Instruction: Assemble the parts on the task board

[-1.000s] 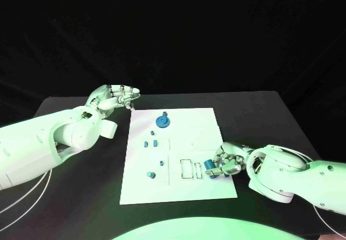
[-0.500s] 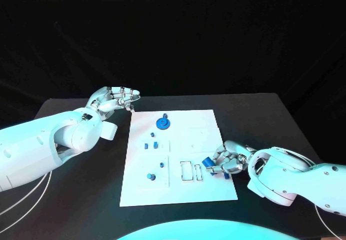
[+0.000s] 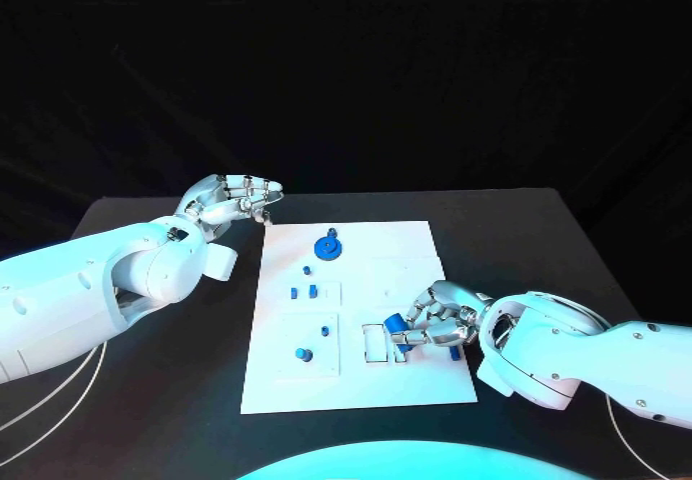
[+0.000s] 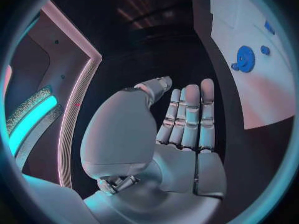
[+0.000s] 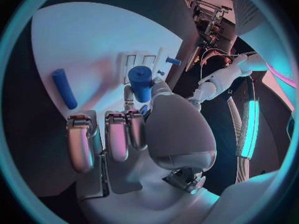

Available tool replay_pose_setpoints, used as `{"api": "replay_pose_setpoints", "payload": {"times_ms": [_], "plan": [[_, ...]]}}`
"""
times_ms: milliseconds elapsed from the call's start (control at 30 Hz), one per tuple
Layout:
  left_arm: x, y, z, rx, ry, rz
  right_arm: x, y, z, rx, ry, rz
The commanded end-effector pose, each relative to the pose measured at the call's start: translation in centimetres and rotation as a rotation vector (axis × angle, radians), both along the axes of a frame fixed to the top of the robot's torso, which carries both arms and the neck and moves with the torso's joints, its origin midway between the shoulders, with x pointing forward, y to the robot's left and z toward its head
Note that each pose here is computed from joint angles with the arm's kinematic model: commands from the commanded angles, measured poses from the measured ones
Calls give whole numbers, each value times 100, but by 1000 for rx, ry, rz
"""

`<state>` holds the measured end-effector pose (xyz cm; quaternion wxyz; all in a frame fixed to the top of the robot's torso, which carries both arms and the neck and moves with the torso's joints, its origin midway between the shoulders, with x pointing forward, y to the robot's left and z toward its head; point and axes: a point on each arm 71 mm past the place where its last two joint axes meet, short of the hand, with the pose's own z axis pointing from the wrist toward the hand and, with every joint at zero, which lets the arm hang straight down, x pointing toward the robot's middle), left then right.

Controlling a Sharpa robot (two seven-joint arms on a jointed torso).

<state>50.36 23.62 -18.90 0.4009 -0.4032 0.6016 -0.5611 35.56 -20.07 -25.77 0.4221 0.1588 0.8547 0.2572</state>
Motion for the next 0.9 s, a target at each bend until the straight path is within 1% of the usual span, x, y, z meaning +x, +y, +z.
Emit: {"api": "replay_pose_setpoints", "payload": {"times_ms": [33, 300, 533, 700, 900], "plan": [[-6, -31, 10, -8, -5, -20, -22, 78, -33, 8, 44, 48], [-7, -38, 9, -8, -3, -24, 8, 183, -51, -4, 24, 71], [-7, -40, 8, -8, -3, -25, 27, 232, -79, -21, 26, 88], [-8, -40, 8, -7, -2, -25, 41, 243, -98, -31, 23, 86], [-8, -38, 8, -7, -2, -25, 84, 233, -110, -51, -7, 67]]}}
